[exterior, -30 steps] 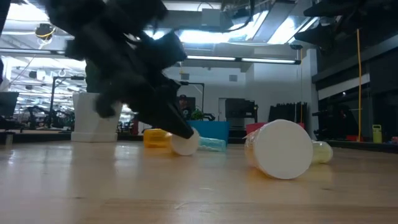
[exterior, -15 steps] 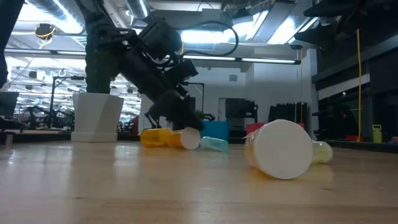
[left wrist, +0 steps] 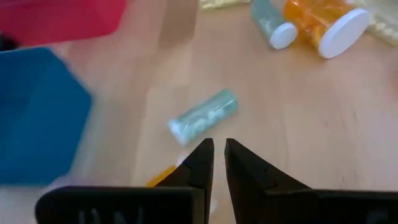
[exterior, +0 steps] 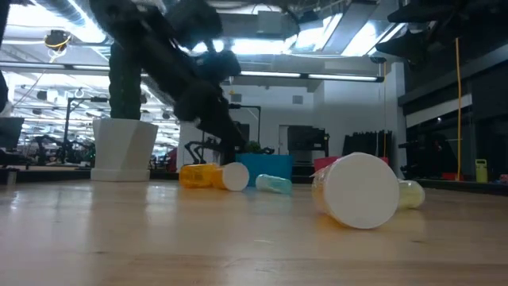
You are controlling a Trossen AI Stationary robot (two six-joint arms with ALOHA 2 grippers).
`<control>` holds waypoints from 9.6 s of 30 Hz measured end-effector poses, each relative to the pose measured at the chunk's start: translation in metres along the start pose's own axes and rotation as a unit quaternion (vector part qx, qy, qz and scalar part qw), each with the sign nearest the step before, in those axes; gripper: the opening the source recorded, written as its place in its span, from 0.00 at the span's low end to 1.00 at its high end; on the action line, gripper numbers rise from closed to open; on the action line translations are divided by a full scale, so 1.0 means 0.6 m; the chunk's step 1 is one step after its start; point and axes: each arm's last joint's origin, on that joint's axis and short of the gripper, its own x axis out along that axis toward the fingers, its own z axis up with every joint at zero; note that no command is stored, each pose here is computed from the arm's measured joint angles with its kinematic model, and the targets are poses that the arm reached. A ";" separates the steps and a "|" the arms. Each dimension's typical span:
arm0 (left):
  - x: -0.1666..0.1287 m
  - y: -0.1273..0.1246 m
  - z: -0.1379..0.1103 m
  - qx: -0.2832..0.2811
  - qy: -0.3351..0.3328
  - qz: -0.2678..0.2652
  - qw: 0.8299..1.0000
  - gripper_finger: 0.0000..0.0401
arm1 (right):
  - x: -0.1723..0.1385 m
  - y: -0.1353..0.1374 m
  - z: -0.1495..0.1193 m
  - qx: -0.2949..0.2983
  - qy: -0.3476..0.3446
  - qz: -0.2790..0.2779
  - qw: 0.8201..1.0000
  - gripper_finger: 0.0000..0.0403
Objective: Pick and place medicine bottles into bin by pill shape (circle, oval)
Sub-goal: Move the pill bottles from the middle to the top middle, then put the large orange pill bottle into the red bin
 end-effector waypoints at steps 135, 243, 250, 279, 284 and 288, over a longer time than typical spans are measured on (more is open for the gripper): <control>-0.149 0.088 0.175 -0.071 0.114 0.001 0.991 0.09 | -0.004 -0.020 -0.023 0.057 0.142 -0.196 0.969 0.67; -0.143 0.022 -0.125 -0.124 -0.056 -0.004 0.991 0.09 | 0.185 -0.255 0.112 0.079 0.350 -0.444 0.821 0.42; -0.143 0.022 -0.125 -0.124 -0.056 -0.004 0.991 0.09 | 0.167 -0.293 0.069 0.115 0.347 -0.444 0.818 0.42; -0.145 0.031 -0.102 -0.118 -0.129 0.076 0.982 0.09 | 0.197 -0.269 0.054 0.111 0.330 -0.321 0.881 0.65; -0.130 0.027 -0.099 -0.116 -0.124 0.075 0.983 0.09 | 0.212 -0.218 0.074 0.062 0.290 -0.278 0.913 0.65; -0.116 0.026 -0.078 -0.114 -0.121 0.070 0.984 0.09 | 0.224 -0.173 0.080 0.024 0.280 -0.237 0.930 0.65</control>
